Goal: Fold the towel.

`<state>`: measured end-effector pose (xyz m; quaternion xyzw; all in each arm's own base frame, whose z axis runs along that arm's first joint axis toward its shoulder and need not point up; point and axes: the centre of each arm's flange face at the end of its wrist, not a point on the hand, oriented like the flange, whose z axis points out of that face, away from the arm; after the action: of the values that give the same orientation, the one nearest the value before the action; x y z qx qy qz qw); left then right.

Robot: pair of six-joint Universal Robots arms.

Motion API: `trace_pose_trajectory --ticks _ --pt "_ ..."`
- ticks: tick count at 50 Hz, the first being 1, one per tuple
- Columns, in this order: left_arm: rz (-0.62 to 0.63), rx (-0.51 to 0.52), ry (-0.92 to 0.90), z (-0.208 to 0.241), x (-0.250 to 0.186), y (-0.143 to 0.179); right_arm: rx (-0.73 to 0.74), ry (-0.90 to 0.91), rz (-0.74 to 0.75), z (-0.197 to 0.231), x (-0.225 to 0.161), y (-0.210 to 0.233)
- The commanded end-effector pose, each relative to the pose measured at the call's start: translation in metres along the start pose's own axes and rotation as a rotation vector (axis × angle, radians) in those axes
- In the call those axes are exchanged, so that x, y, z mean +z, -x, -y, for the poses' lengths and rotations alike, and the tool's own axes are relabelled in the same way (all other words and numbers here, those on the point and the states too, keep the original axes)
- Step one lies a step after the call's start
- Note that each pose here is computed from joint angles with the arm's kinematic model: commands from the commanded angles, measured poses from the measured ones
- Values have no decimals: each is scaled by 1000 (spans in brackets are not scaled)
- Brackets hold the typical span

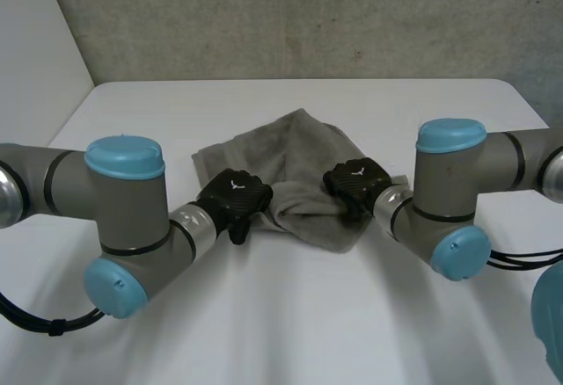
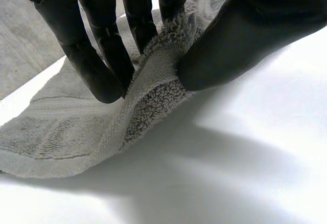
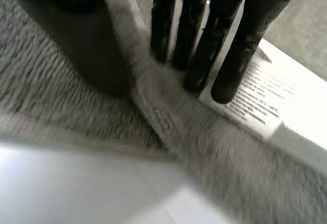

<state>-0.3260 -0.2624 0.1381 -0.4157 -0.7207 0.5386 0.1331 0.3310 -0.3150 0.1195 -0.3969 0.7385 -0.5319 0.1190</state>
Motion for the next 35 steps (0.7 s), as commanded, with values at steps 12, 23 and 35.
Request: trace_pose_trajectory --ticks 12,23,35 --pt "138 -3 -98 38 -23 51 68 -150 -202 72 -53 -83" --pt "229 -15 -120 46 -37 84 -43 49 -305 41 -67 -138" --pt "235 -56 -108 40 -34 88 -84 138 -354 20 -59 -138"
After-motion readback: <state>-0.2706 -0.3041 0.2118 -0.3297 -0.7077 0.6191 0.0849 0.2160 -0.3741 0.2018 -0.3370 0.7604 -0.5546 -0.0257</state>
